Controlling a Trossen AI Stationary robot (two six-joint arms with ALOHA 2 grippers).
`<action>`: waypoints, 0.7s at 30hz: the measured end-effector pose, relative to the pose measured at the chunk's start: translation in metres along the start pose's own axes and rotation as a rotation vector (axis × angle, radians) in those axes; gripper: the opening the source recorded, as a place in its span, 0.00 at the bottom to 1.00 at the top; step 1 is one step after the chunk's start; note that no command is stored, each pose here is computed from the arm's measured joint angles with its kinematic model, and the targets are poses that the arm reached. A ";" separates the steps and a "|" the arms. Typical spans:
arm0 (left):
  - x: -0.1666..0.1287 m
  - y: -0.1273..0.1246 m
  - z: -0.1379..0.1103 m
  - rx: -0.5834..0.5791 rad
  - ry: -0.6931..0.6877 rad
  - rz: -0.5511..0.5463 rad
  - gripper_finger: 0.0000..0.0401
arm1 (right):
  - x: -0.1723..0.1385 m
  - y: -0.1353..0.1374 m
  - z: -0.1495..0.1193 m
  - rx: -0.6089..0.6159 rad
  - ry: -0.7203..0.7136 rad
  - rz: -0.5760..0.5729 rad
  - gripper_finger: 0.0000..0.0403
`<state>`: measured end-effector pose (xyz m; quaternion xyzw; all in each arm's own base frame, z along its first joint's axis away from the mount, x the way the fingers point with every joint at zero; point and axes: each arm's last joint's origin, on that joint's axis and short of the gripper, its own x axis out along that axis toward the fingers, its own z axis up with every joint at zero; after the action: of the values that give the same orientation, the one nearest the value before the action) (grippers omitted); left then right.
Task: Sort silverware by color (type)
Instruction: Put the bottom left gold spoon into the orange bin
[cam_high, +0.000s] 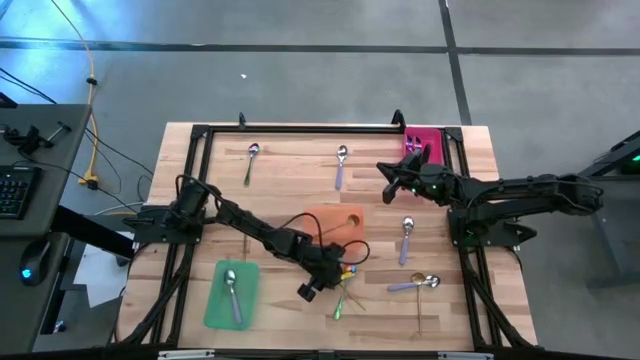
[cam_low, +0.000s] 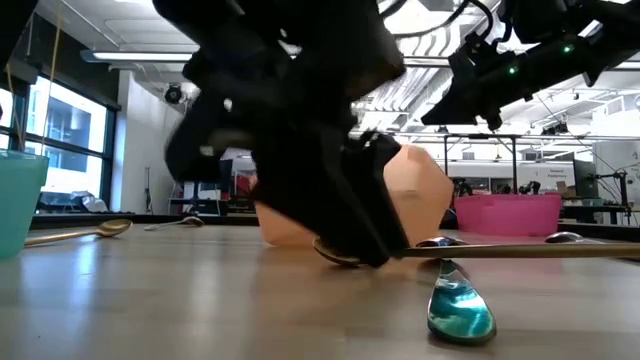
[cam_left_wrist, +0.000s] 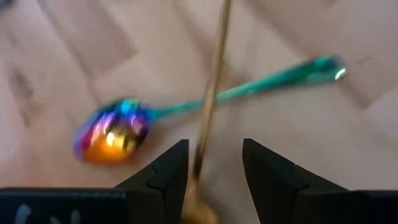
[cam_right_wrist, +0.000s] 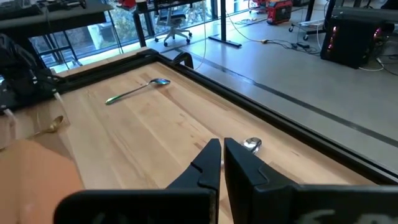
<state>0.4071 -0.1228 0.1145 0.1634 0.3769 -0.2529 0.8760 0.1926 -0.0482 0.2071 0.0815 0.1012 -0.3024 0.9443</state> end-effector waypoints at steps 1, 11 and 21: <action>0.000 0.000 0.000 0.000 0.006 0.015 0.34 | -0.001 0.001 0.000 -0.003 -0.002 -0.001 0.01; -0.001 0.002 0.000 -0.001 0.006 0.027 0.22 | -0.003 0.007 -0.001 -0.020 -0.009 -0.014 0.01; -0.001 0.001 -0.003 0.008 0.045 0.016 0.07 | -0.003 0.007 -0.001 -0.031 -0.009 -0.014 0.01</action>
<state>0.4050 -0.1202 0.1134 0.1756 0.3941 -0.2439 0.8686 0.1937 -0.0409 0.2075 0.0649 0.1020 -0.3079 0.9437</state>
